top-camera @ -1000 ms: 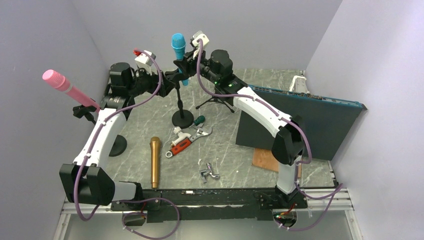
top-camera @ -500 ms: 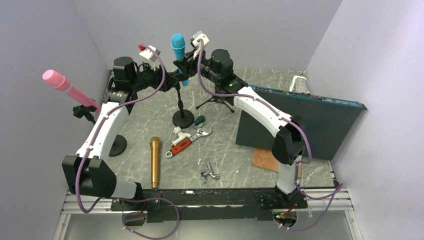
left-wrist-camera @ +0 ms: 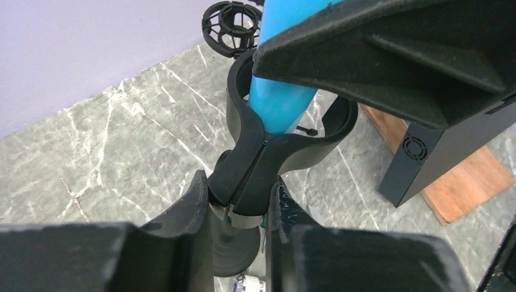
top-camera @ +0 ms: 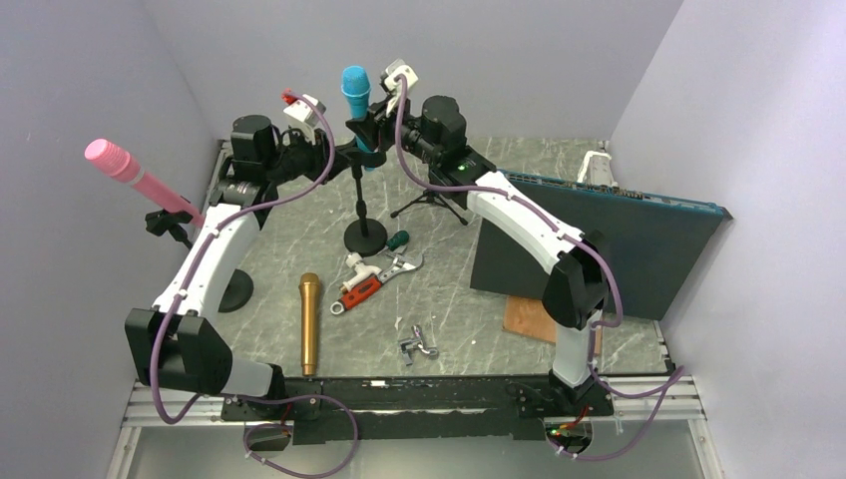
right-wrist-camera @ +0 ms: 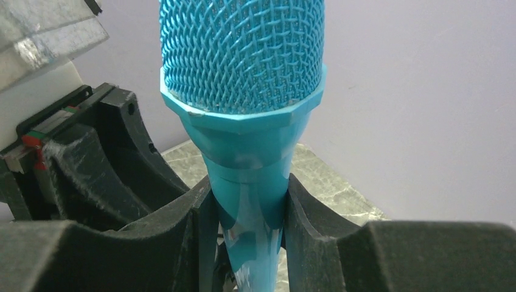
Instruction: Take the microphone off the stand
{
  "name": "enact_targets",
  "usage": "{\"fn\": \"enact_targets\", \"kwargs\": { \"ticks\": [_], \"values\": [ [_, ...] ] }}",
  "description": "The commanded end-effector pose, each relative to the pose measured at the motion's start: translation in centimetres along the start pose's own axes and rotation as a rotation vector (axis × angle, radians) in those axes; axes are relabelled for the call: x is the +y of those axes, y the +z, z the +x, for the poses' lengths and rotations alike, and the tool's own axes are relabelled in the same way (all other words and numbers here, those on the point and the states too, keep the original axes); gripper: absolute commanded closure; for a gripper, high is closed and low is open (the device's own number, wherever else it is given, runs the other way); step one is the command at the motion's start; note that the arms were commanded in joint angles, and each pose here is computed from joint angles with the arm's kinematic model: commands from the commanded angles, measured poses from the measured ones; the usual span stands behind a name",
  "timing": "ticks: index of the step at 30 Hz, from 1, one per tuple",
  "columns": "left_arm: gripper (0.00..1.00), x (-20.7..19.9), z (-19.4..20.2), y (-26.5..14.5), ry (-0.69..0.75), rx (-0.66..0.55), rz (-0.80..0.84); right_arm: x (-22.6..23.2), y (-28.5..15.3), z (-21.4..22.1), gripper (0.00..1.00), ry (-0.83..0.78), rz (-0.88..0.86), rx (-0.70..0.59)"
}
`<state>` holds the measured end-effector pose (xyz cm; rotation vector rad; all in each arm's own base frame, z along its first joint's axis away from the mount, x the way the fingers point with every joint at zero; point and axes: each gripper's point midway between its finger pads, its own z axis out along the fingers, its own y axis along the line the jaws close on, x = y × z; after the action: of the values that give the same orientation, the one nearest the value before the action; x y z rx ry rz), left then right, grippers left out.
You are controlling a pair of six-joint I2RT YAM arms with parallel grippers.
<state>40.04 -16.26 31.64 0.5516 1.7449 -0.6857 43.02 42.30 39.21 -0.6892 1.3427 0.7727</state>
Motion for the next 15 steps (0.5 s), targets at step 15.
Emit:
{"fn": "enact_targets", "kwargs": {
  "ticks": [15],
  "values": [
    [1.00, 1.9, 0.8, -1.5, 0.077, 0.060, -0.198, 0.8, -1.2, -21.3, 1.00, -0.054, 0.099, -0.432]
  ]
}}
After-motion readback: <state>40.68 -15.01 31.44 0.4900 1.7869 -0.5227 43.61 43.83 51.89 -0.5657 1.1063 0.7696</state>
